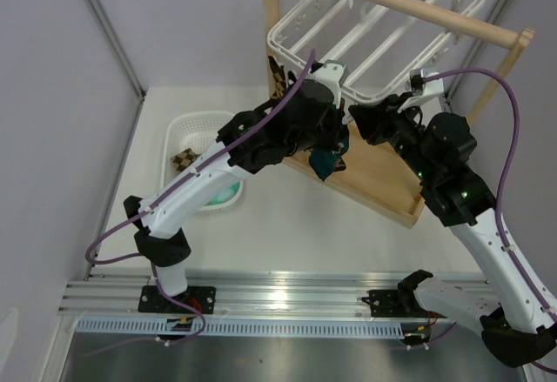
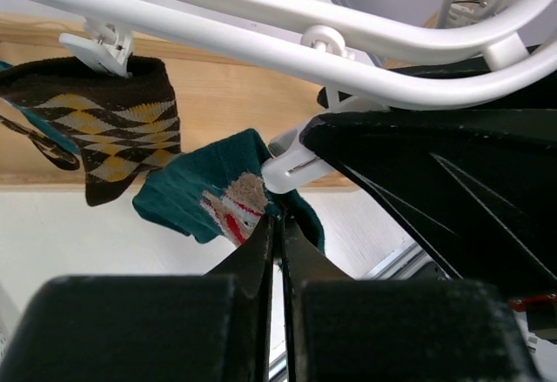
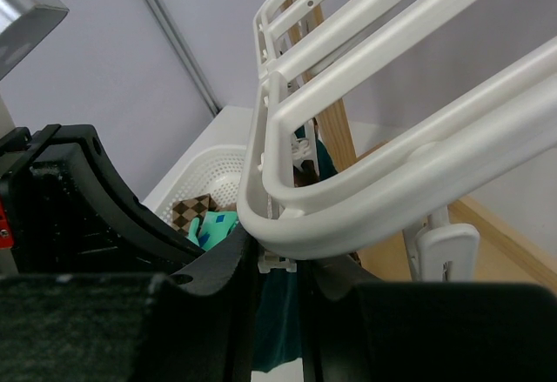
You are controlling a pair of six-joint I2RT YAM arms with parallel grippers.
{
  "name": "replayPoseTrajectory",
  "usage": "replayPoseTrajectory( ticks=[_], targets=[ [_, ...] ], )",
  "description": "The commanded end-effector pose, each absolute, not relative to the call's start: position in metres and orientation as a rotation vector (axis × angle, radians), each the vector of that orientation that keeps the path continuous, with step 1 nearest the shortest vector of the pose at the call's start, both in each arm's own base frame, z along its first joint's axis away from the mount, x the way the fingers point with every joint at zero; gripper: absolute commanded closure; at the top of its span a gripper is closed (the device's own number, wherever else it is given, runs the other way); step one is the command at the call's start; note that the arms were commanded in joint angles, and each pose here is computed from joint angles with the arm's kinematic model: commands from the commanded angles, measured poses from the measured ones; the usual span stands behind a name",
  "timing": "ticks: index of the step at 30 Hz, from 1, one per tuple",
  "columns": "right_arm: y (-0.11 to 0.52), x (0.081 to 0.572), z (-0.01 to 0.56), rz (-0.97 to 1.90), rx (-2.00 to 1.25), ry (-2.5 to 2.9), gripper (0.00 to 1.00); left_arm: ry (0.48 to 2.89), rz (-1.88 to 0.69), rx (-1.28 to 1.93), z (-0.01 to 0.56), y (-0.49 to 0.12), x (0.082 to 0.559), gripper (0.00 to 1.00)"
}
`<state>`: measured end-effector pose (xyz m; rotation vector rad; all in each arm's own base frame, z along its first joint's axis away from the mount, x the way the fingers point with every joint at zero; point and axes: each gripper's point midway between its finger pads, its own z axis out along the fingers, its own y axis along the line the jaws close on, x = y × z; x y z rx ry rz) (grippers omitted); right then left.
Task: Clip the socks to the hanger
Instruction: Clamp the sock onto the hanger.
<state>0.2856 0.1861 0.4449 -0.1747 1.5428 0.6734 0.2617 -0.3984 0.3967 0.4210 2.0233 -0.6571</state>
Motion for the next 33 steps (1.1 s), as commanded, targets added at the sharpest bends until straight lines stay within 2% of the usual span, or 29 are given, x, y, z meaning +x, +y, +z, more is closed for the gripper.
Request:
replayPoseTrajectory(
  ticks=[1,22,25,26,28,29,33],
  targets=[
    [0.194,0.286,0.415,0.673,-0.218,1.643,0.95,1.952,-0.750,0.413,0.427,-0.394,0.254,0.99],
    [0.195,0.288,0.406,0.662,-0.223,1.674,0.94,1.876,-0.795,0.397,0.452,-0.390,0.252,0.99],
    [0.194,0.285,0.411,0.669,-0.220,1.660,0.76,1.889,-0.790,0.401,0.447,-0.393,0.253,0.99],
    [0.192,0.282,0.415,0.672,-0.219,1.648,0.65,1.893,-0.785,0.401,0.445,-0.393,0.254,0.99],
    [0.191,0.280,0.421,0.685,-0.208,1.638,0.56,1.897,-0.779,0.401,0.443,-0.394,0.255,0.99],
    [0.190,0.277,0.424,0.690,-0.203,1.633,0.46,1.900,-0.776,0.401,0.442,-0.394,0.255,0.99],
    [0.184,0.270,0.436,0.701,-0.183,1.608,0.26,1.918,-0.747,0.397,0.431,-0.394,0.259,0.99]
  ],
)
